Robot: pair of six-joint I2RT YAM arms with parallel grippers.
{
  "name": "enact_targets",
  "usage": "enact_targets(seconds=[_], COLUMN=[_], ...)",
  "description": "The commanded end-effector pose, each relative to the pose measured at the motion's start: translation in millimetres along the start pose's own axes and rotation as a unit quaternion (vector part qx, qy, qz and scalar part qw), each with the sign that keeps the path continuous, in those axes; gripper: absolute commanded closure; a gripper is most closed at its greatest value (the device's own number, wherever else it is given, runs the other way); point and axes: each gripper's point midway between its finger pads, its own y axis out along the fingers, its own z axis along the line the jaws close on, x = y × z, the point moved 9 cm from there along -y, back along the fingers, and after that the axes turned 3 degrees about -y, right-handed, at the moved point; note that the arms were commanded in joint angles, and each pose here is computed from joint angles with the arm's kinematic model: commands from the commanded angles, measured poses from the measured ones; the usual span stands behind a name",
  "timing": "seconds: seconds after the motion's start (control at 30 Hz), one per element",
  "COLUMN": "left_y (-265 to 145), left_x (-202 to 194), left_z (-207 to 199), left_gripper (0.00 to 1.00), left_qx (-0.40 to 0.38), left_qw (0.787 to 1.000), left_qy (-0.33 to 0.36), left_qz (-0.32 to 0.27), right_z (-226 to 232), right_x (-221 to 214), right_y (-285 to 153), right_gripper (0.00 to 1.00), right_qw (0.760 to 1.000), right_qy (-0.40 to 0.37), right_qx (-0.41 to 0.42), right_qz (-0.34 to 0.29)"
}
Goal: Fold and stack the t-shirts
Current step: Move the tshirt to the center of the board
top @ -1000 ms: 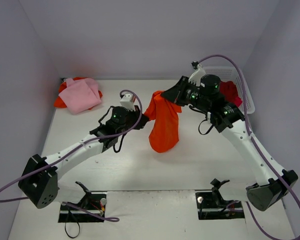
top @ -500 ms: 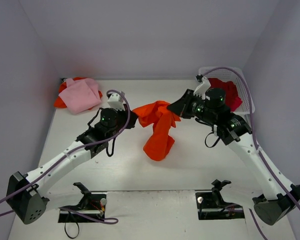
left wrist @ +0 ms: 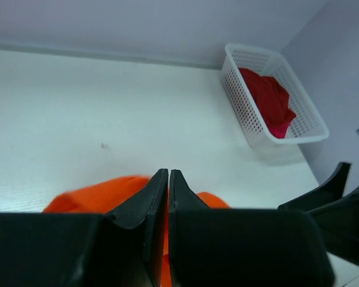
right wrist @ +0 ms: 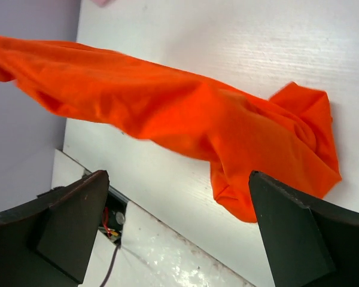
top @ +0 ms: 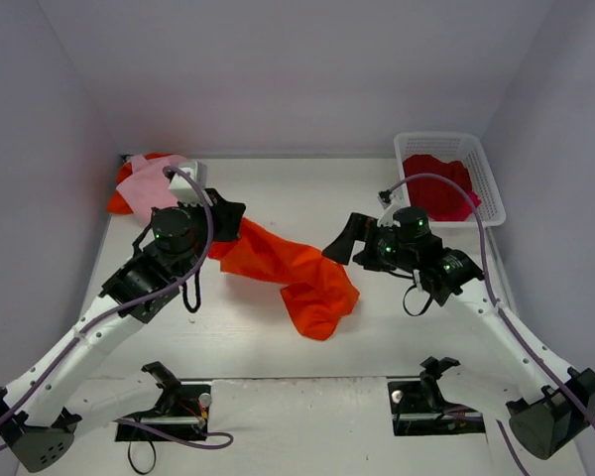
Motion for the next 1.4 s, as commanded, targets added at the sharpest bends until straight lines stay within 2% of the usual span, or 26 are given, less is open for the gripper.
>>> enact_targets(seconds=[0.0,0.37,0.5,0.53,0.57,0.67,0.73,1.0,1.37], left_y=[-10,3,13,21,25,41,47,57,53], left_x=[28,20,1,-11,-19,-49,-68,-116,-129], left_z=[-9,-14,-23,-24,-24,-23,-24,-42,-51], left_gripper=[1.0,1.0,1.0,0.87,0.69,0.53,0.52,0.51,0.51], left_qx=[-0.008,-0.024,-0.067,-0.078,-0.081,-0.072,-0.079,-0.096,-0.093], left_qw=[0.999,0.999,0.997,0.995,0.994,0.991,0.987,0.978,0.977], left_qy=[0.004,-0.01,-0.044,-0.048,-0.053,-0.067,-0.075,-0.082,-0.081], left_qz=[-0.039,-0.019,0.021,0.042,0.055,0.091,0.118,0.165,0.172], right_z=[5,-14,-23,-22,-21,-26,-28,-32,-33], right_x=[-3,-49,-75,-82,-85,-97,-103,-121,-161], right_y=[-4,-4,-5,-6,-9,-11,-11,3,47], right_gripper=[0.0,0.0,0.01,0.01,0.02,0.05,0.07,0.11,0.15], right_qw=[1.0,0.999,0.999,0.998,0.999,0.999,0.999,0.998,0.997], right_qy=[-0.009,-0.004,0.009,0.009,0.008,0.017,0.025,0.039,0.046], right_qx=[0.023,0.018,0.013,0.015,0.018,0.01,0.005,-0.007,-0.028], right_qz=[-0.014,0.028,0.05,0.055,0.049,0.049,0.047,0.046,0.054])
